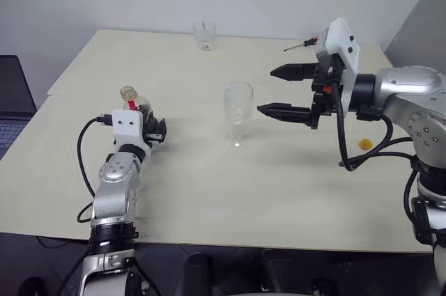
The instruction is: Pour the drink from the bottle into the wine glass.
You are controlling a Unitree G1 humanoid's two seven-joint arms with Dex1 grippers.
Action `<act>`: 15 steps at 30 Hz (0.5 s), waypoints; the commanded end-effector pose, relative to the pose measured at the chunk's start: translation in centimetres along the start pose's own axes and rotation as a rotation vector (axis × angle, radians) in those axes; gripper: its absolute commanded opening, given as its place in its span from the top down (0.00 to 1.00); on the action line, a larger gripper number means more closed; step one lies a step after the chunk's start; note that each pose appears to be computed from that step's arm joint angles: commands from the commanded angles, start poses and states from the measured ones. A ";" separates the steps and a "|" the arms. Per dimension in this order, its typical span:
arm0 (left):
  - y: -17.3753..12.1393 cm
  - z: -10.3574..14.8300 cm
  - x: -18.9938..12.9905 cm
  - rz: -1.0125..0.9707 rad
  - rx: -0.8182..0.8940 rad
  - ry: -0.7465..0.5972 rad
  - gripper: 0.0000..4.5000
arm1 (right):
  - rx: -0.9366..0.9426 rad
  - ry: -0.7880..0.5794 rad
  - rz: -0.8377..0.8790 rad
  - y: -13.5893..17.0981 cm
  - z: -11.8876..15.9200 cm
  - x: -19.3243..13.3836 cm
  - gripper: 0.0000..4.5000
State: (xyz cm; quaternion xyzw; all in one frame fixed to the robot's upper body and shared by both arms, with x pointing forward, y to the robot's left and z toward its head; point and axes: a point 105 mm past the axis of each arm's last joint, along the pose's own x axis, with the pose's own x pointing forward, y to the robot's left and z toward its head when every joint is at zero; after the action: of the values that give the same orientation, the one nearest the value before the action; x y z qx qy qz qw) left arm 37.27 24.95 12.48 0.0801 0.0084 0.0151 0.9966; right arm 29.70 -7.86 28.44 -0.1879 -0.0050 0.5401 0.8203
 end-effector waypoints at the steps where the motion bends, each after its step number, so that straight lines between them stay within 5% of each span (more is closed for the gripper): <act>1: -0.2 1.5 0.7 -0.028 0.024 -0.057 0.09 | -0.057 -0.013 -0.024 0.0 0.9 -0.4 0.00; 10: -0.6 3.0 1.9 -0.056 0.032 -0.102 0.69 | -0.065 -0.001 -0.087 -0.8 0.7 -1.1 0.00; 15: -0.4 4.2 2.6 -0.059 0.040 -0.131 0.79 | -0.071 0.015 -0.142 -1.6 0.4 -1.9 0.00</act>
State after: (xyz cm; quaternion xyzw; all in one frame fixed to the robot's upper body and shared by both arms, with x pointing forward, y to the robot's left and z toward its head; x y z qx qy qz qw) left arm 39.67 24.13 13.58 0.0853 -0.0060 -0.0142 0.9962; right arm 30.56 -9.40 28.32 -0.2079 0.0007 0.4933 0.8446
